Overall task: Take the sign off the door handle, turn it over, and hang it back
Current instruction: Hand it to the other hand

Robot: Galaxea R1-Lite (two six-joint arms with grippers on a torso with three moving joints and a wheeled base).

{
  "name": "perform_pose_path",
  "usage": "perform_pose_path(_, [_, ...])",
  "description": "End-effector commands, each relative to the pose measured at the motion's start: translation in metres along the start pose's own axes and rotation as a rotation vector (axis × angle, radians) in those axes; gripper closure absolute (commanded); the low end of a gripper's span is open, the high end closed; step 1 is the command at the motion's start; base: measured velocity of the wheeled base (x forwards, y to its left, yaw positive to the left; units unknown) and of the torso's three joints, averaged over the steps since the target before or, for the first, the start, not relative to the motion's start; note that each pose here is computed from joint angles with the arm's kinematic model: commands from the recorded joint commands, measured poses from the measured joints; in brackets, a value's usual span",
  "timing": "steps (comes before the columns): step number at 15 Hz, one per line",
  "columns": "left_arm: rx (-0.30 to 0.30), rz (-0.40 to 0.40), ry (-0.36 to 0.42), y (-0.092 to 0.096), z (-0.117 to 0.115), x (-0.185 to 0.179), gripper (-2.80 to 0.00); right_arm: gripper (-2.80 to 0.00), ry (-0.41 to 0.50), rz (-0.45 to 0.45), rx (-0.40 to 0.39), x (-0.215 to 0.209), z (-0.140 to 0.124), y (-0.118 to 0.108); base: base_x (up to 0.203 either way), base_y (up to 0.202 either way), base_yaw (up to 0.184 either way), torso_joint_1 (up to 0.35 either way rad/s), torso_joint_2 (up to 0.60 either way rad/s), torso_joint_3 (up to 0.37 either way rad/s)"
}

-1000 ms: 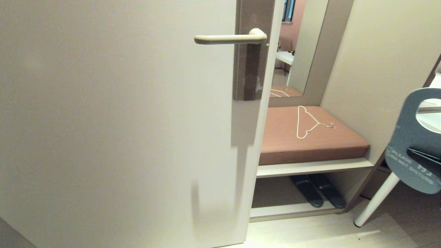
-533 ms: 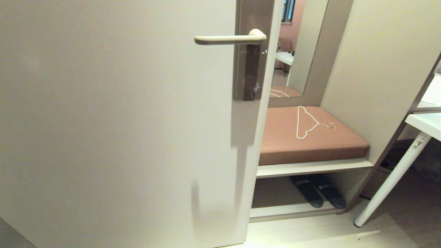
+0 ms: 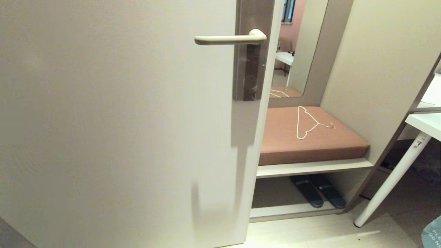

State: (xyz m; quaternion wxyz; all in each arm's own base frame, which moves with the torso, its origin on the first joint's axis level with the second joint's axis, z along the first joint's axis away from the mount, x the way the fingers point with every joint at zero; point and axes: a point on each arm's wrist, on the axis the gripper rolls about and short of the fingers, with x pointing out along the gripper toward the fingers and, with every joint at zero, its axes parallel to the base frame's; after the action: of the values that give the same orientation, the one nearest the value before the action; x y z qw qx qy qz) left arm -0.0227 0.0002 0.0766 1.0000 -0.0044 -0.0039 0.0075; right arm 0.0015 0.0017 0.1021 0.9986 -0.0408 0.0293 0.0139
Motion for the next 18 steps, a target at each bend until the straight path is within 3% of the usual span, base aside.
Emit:
perform_pose_path(1, [0.0,0.0,-0.001,0.0,0.0,0.0,0.0,0.0,0.0,0.028,0.003,-0.004,-0.007,0.001,0.0,0.0,0.0,0.0,0.0,0.0])
perform_pose_path(8, [0.0,0.0,-0.001,0.0,0.0,0.0,0.0,0.0,-0.093,-0.005,0.034,-0.023,-0.024,0.001,0.0,0.0,0.0,0.0,0.0,0.0])
perform_pose_path(10, [0.0,0.002,0.0,0.0,0.0,0.0,0.0,0.0,-0.055,-0.022,0.009,-0.023,-0.028,0.001,0.0,0.0,0.0,0.0,0.0,0.0])
perform_pose_path(18, [0.0,0.0,0.0,0.0,0.0,0.0,0.0,0.0,-0.054,-0.022,0.022,-0.023,-0.028,0.001,0.0,0.0,0.0,0.0,0.0,0.0])
